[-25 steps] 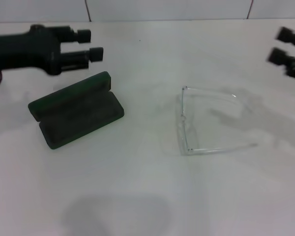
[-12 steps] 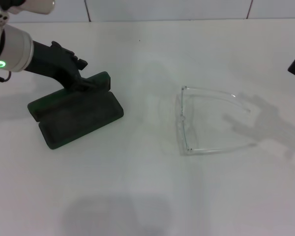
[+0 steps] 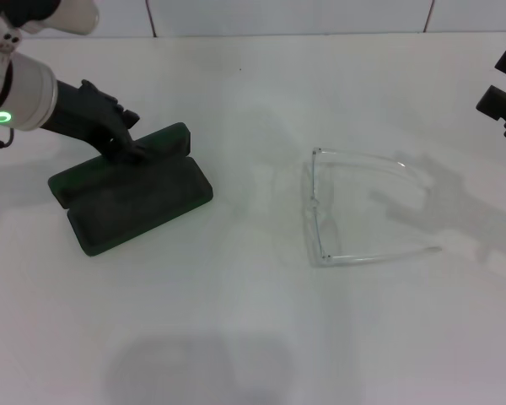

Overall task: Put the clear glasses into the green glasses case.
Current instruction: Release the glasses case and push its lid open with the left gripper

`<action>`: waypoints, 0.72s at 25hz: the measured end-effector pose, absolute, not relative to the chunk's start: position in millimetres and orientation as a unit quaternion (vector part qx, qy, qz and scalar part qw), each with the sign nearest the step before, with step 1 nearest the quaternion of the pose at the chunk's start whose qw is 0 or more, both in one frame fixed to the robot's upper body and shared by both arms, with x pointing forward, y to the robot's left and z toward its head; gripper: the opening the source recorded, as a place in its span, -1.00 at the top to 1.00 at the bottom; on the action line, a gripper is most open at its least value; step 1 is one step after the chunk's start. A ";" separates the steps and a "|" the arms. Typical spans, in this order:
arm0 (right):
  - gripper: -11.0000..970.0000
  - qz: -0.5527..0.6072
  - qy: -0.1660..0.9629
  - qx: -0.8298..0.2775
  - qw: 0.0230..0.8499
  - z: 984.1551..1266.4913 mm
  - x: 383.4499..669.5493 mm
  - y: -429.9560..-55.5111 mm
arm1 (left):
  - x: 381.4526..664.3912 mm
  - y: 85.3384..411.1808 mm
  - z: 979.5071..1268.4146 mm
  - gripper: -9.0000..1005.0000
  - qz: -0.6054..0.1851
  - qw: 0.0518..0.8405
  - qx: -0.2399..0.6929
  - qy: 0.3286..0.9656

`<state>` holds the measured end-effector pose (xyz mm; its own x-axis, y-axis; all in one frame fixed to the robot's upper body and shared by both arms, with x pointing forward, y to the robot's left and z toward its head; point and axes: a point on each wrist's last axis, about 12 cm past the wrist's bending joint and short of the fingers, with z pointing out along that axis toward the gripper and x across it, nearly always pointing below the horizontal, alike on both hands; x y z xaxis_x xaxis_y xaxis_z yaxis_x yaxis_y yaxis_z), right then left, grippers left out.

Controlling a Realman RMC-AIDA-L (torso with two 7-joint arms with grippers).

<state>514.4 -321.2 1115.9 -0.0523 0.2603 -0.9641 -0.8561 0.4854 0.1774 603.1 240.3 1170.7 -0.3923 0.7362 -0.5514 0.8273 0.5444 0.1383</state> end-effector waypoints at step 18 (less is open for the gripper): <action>-0.72 0.427 0.582 -0.257 0.643 1112.7 517.1 -318.7 | 607.4 242.2 1159.6 -0.17 -0.059 0.254 0.453 0.853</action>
